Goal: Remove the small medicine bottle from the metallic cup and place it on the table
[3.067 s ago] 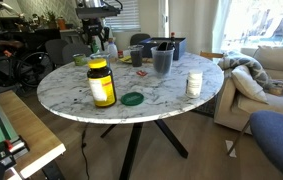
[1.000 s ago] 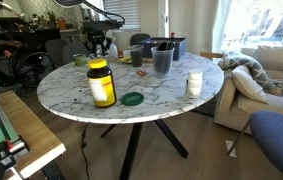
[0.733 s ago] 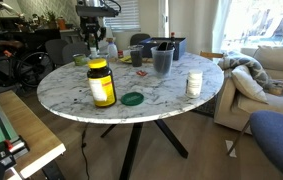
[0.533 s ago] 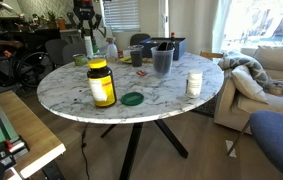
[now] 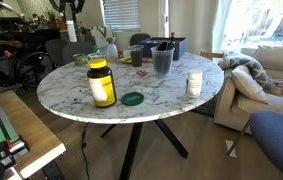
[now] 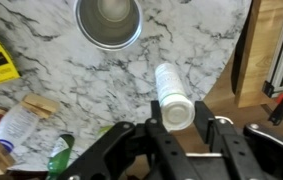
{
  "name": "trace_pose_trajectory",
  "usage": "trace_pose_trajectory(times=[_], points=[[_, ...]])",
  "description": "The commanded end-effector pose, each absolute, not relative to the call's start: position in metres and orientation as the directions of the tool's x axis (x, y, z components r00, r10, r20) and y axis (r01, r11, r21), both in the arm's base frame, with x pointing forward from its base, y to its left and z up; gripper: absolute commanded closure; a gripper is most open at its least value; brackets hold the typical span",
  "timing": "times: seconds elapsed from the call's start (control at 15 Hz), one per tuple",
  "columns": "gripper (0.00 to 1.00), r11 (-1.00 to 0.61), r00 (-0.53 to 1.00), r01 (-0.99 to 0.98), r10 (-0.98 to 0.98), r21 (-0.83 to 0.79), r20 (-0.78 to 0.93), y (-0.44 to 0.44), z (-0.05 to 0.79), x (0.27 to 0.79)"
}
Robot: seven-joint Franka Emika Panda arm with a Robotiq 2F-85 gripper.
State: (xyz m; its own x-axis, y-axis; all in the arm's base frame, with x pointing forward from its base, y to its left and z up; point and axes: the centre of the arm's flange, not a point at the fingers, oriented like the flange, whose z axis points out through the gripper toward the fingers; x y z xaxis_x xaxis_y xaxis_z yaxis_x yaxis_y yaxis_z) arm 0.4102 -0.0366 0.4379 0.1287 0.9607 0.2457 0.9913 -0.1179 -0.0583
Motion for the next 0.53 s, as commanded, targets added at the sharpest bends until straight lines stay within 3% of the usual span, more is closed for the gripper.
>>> trace_pose_trajectory(times=[0.0,0.2,0.27,0.47], points=[[0.63,-0.089,0.106,0.993,0.962,-0.077,0.252,-0.027,0.430,0.407],[0.63,-0.060,0.082,0.994,0.964,-0.091,0.255,-0.020,0.422,0.404],[0.88,-0.059,0.080,0.994,0.963,-0.090,0.256,-0.021,0.422,0.404],[0.88,-0.273,0.258,0.962,0.913,0.004,0.316,-0.002,0.409,0.463]])
